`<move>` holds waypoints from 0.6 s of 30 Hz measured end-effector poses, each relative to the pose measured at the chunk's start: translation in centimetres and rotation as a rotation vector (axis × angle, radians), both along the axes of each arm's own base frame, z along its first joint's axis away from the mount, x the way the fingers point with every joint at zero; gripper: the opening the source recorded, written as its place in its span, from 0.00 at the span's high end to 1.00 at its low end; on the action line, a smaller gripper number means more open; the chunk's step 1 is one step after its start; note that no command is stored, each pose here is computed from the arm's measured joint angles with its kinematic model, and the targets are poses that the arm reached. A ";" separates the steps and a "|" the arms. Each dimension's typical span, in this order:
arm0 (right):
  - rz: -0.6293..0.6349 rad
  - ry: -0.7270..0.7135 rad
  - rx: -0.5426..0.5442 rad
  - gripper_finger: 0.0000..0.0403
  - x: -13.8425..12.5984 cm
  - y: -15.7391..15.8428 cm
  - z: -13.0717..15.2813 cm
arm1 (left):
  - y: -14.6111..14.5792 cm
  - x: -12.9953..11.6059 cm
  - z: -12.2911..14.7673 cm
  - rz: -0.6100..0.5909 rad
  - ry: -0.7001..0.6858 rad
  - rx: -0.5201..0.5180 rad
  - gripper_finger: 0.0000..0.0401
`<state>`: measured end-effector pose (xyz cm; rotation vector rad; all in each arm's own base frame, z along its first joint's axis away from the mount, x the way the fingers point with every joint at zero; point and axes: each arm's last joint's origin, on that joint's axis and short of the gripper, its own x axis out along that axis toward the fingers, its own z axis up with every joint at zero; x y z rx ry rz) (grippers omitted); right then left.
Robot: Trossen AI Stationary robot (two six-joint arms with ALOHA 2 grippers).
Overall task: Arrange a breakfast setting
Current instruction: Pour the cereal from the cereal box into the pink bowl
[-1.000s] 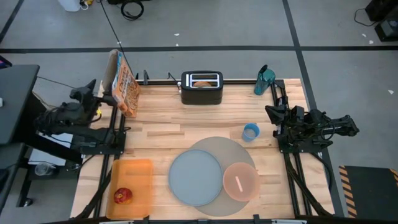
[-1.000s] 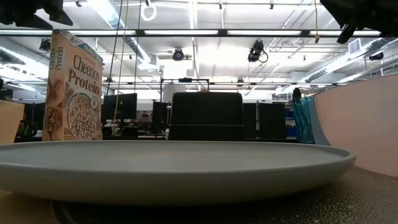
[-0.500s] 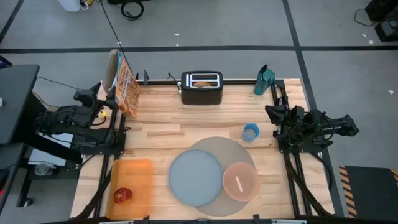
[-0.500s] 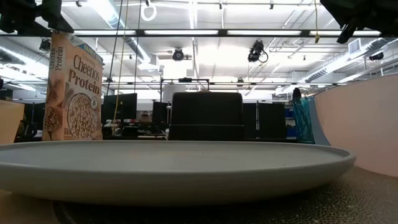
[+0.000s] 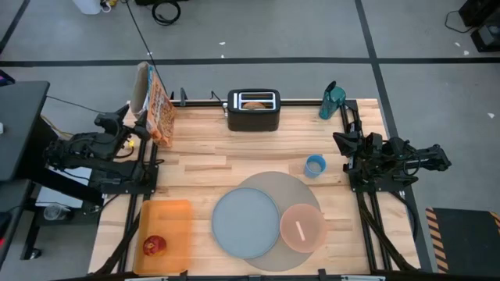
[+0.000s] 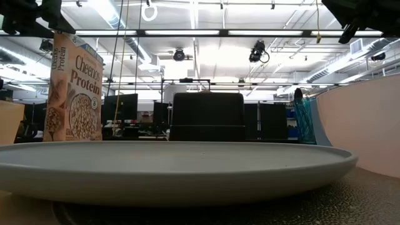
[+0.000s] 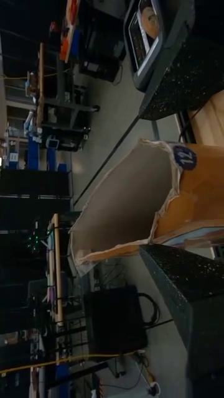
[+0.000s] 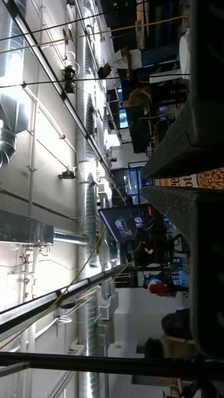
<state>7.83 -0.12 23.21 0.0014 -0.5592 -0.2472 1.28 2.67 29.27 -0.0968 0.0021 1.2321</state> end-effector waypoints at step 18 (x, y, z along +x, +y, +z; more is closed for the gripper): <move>-0.015 -0.049 -0.029 0.91 -0.3 0.0 0.4 | 0.1 -0.4 -0.1 0.142 -0.006 0.005 0.13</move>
